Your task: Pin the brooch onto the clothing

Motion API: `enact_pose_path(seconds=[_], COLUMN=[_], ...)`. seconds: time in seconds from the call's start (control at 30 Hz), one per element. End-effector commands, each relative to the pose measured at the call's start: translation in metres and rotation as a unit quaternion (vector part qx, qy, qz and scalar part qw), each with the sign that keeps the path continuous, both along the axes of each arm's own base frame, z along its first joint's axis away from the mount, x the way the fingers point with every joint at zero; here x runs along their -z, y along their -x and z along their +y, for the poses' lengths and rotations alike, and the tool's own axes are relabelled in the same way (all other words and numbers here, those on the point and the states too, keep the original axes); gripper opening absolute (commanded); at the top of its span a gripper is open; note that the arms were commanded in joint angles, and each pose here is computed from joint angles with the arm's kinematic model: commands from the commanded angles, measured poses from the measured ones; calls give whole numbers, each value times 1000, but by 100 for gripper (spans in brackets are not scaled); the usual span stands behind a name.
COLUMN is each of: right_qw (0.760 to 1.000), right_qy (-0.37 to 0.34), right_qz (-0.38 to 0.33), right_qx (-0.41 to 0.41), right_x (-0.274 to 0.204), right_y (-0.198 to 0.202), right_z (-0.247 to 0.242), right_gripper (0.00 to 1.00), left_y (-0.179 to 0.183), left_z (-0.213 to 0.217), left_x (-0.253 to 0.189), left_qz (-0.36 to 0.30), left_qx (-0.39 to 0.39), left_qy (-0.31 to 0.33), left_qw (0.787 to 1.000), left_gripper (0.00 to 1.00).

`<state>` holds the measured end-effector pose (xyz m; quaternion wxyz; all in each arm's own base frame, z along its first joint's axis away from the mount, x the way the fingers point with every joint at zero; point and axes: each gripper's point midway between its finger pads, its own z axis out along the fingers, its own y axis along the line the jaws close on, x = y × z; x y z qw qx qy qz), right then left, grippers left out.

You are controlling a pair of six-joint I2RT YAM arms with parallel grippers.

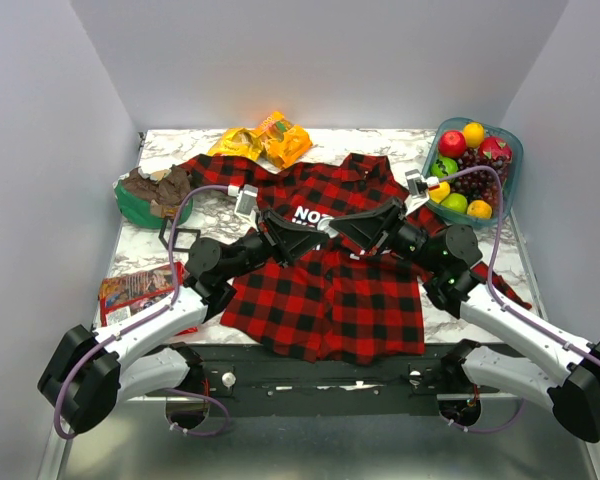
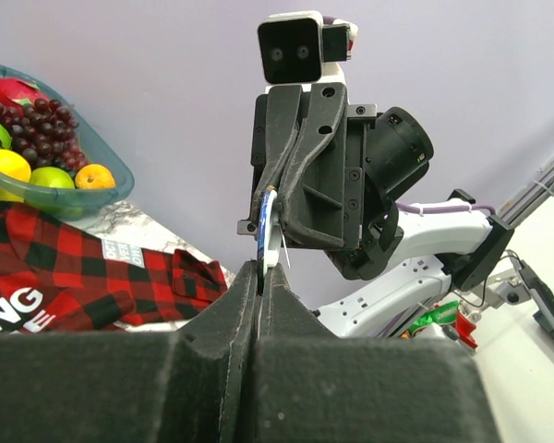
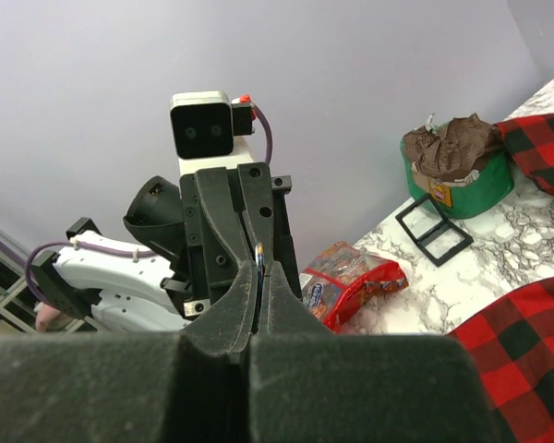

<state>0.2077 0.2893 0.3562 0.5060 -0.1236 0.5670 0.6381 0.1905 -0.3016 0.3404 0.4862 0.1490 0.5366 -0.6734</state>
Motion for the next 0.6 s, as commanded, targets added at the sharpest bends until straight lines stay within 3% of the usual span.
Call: enact_pose_path(seconds=[0.0, 0.17, 0.27, 0.3, 0.4, 0.43, 0.57], right_qw=[1000, 999, 997, 995, 986, 984, 959], right_qy=[10, 34, 70, 80, 144, 150, 241], right_qz=[7, 20, 16, -10, -15, -23, 25], right_qx=[-1, 15, 40, 51, 78, 96, 148], right_x=[10, 18, 17, 6, 17, 5, 34], right_y=[1, -2, -7, -6, -11, -13, -21], right_z=[1, -1, -7, -11, -20, -26, -50], right_gripper=[1, 8, 30, 46, 65, 66, 71], left_y=[1, -4, -8, -7, -10, -10, -21], left_z=[0, -3, -4, -2, 3, 5, 22], left_x=[-21, -8, 11, 14, 30, 33, 49], left_qz=[-38, -14, -2, -1, 1, -4, 2], left_qx=[-6, -12, -21, -23, -29, -30, -44], left_qy=[19, -16, -76, -89, -152, -170, -284], left_qw=[999, 1000, 997, 996, 988, 985, 958], left_gripper=[0, 0, 0, 0, 0, 0, 0])
